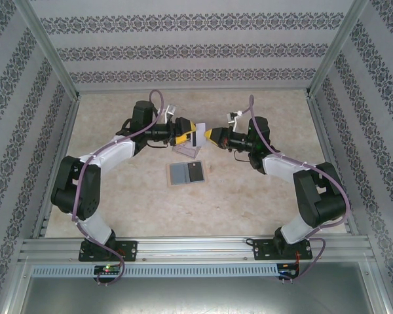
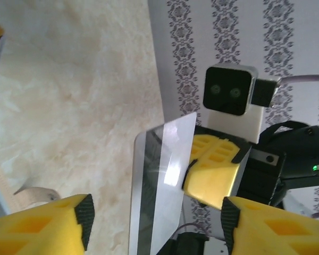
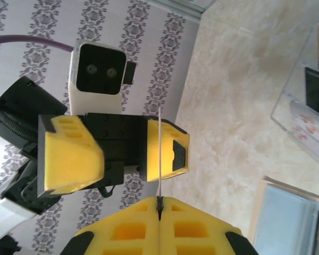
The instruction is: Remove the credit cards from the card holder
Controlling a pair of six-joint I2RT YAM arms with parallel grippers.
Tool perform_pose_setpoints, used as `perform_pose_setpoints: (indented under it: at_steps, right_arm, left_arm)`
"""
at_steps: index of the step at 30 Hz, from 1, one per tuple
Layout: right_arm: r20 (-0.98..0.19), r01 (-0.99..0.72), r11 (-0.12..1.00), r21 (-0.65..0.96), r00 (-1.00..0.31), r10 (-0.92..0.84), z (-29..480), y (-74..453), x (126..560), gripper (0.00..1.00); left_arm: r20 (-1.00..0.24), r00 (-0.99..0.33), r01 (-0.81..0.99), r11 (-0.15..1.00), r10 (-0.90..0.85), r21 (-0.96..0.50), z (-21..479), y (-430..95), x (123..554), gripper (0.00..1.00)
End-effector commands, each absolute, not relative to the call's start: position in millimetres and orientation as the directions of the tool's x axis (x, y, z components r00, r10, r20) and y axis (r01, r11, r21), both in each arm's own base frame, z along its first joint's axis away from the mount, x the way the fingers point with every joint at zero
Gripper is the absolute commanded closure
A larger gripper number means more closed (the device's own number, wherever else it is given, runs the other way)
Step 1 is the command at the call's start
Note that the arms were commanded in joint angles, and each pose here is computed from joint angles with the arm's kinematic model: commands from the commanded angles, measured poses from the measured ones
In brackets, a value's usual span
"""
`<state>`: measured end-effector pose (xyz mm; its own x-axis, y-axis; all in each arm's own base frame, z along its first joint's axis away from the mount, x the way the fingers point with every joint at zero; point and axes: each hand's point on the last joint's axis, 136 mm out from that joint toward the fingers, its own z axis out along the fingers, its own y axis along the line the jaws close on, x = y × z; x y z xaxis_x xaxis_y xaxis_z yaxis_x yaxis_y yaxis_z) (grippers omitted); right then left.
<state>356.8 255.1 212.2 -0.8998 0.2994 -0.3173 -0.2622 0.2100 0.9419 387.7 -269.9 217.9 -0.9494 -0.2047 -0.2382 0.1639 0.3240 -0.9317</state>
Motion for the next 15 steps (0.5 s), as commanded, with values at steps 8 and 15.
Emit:
perform_pose_setpoints:
  at_steps: [8, 15]
  right_arm:
    - [-0.347, -0.329, 0.110, 0.938, -0.896, 0.278, 245.3, 258.5, 359.3, 0.97]
    - [-0.302, -0.290, 0.084, 0.953, -0.910, 0.283, 244.2, 270.8, 361.4, 0.75]
  left_arm:
    - [-0.275, -0.937, 0.227, 0.222, -0.214, -0.948, 253.3, -284.9, 395.6, 0.92]
    - [-0.255, -0.928, 0.204, 0.202, -0.273, -0.958, 263.5, -282.3, 395.7, 0.99]
